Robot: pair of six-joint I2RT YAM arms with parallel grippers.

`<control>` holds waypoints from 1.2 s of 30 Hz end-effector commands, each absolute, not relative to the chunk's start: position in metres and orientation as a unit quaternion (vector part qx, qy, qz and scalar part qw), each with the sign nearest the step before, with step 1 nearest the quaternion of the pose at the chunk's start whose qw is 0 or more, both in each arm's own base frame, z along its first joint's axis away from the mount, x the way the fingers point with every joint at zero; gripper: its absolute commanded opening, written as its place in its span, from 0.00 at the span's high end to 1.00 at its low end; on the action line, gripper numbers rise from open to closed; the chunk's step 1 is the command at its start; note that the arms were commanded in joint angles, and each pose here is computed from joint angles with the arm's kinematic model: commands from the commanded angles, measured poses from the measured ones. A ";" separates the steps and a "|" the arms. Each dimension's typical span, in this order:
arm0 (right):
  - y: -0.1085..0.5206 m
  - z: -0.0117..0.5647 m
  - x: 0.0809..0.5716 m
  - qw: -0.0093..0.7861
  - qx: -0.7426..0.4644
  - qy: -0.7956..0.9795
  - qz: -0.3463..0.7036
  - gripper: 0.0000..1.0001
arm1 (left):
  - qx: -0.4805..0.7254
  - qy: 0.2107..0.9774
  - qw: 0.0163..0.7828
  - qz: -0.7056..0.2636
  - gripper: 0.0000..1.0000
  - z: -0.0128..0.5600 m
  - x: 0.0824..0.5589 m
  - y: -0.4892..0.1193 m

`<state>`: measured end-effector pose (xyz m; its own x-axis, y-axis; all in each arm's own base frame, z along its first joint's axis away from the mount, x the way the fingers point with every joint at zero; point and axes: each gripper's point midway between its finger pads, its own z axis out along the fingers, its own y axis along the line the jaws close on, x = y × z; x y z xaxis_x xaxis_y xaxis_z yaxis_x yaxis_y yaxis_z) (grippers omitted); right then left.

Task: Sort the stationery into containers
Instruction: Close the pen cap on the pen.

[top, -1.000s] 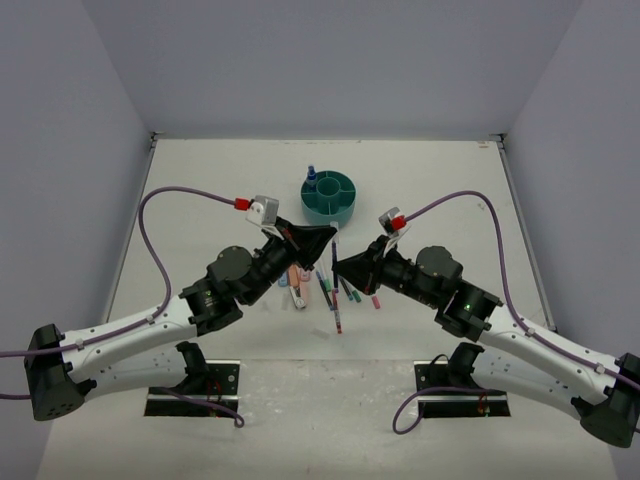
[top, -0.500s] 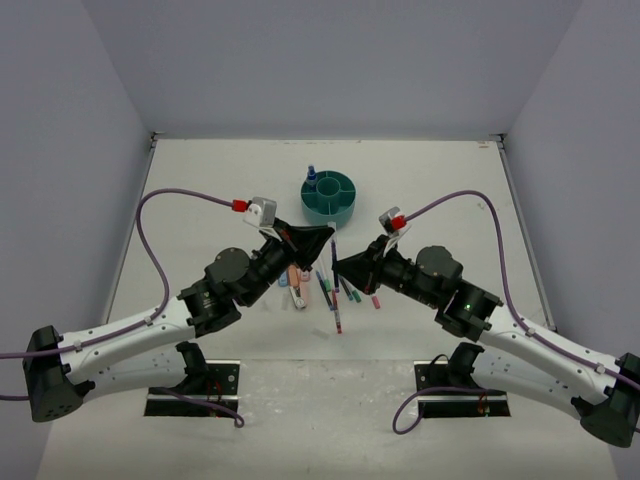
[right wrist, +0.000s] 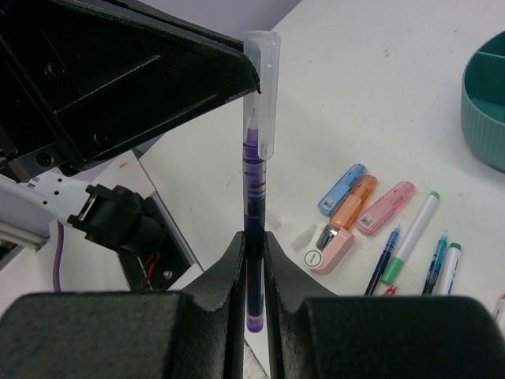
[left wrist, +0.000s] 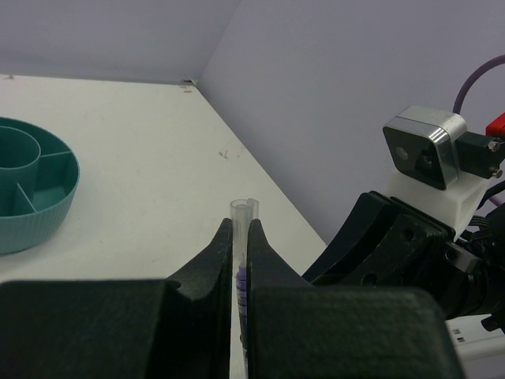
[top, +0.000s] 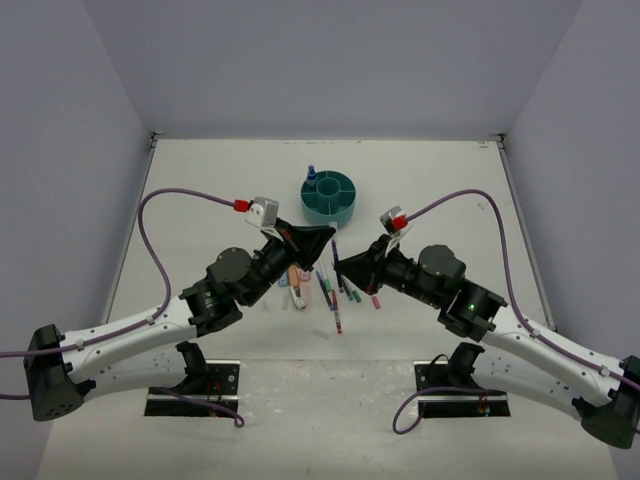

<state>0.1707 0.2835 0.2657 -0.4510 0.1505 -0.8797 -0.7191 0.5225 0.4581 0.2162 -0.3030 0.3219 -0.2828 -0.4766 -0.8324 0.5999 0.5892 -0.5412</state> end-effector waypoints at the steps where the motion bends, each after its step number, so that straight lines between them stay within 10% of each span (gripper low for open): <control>1: 0.281 0.311 0.173 0.531 -0.200 0.685 0.457 1.00 | 0.049 0.654 0.605 -0.452 1.00 0.327 0.217 -0.305; 30: 0.280 0.361 0.191 0.591 -0.129 0.629 0.488 1.00 | 0.047 0.643 0.601 -0.473 1.00 0.327 0.211 -0.305; 36: 0.289 0.357 0.186 0.590 -0.165 0.617 0.494 1.00 | 0.057 0.645 0.602 -0.467 0.87 0.331 0.211 -0.306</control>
